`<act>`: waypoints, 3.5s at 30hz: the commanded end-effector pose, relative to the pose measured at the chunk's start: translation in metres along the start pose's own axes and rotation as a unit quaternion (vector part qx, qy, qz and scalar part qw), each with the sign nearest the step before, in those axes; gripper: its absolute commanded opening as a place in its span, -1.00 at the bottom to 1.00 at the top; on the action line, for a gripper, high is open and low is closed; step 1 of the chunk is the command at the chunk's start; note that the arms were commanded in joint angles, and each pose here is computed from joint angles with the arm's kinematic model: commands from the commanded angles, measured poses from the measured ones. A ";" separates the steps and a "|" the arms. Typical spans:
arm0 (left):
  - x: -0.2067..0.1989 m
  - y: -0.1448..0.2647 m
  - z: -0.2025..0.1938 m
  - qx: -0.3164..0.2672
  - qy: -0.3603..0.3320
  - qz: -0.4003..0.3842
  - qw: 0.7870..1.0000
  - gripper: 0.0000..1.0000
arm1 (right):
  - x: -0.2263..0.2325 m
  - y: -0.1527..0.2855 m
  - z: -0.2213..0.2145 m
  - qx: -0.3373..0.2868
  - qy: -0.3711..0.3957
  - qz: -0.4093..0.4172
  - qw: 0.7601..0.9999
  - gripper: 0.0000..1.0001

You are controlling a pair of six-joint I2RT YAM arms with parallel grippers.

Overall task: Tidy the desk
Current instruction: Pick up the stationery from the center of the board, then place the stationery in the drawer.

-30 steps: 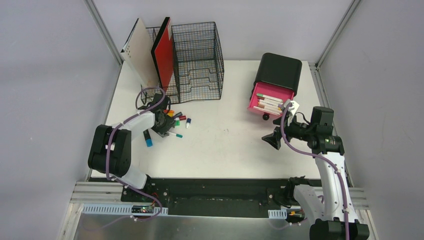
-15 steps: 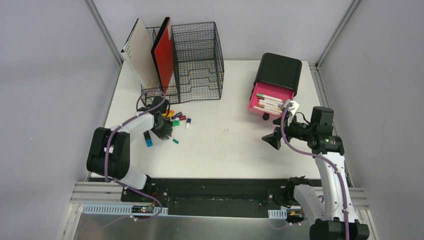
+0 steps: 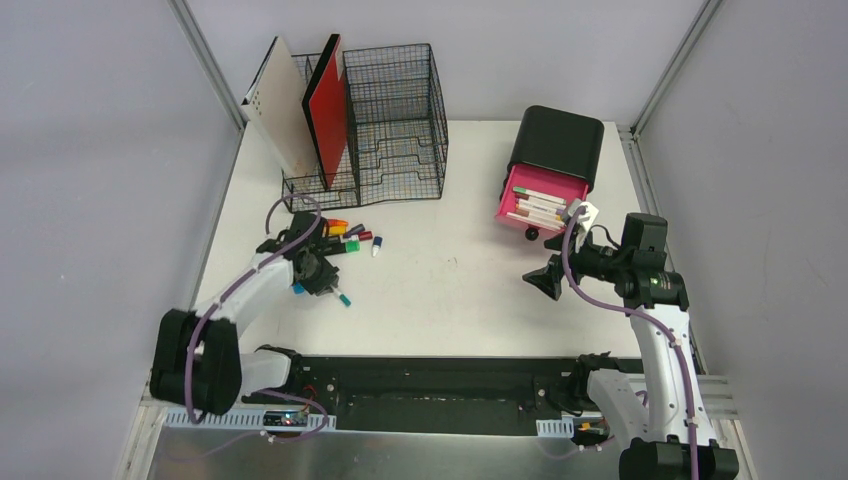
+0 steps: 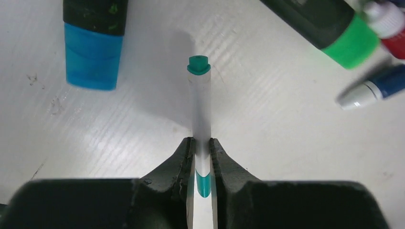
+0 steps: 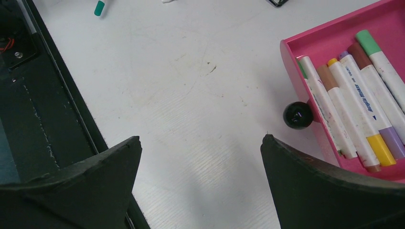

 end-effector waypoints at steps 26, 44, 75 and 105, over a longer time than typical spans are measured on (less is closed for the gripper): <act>-0.091 0.168 -0.115 0.027 -0.166 -0.659 0.733 -1.00 | 0.030 -0.011 0.024 -0.157 -0.084 0.182 0.967 0.98; -0.169 0.199 -0.230 0.012 -0.236 -0.721 0.651 -1.00 | 0.021 -0.025 0.020 -0.129 -0.132 0.167 0.969 0.98; -0.170 0.204 -0.268 0.038 -0.255 -0.735 0.627 -0.85 | 0.019 -0.032 0.020 -0.114 -0.133 0.166 0.971 -0.98; -0.009 0.094 -0.099 -0.281 -0.395 -0.488 0.726 0.98 | -0.020 0.006 0.001 0.052 0.043 -0.025 0.997 -1.00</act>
Point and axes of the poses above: each gripper's point midway between its finger pads, its own y axis back along the fingers, its own x axis along the line the jaws close on, z = x × y, the point moved 6 cm from there along y, back along the fingers, and after that the axes turned 12 degrees about y, right-handed, at the moved point
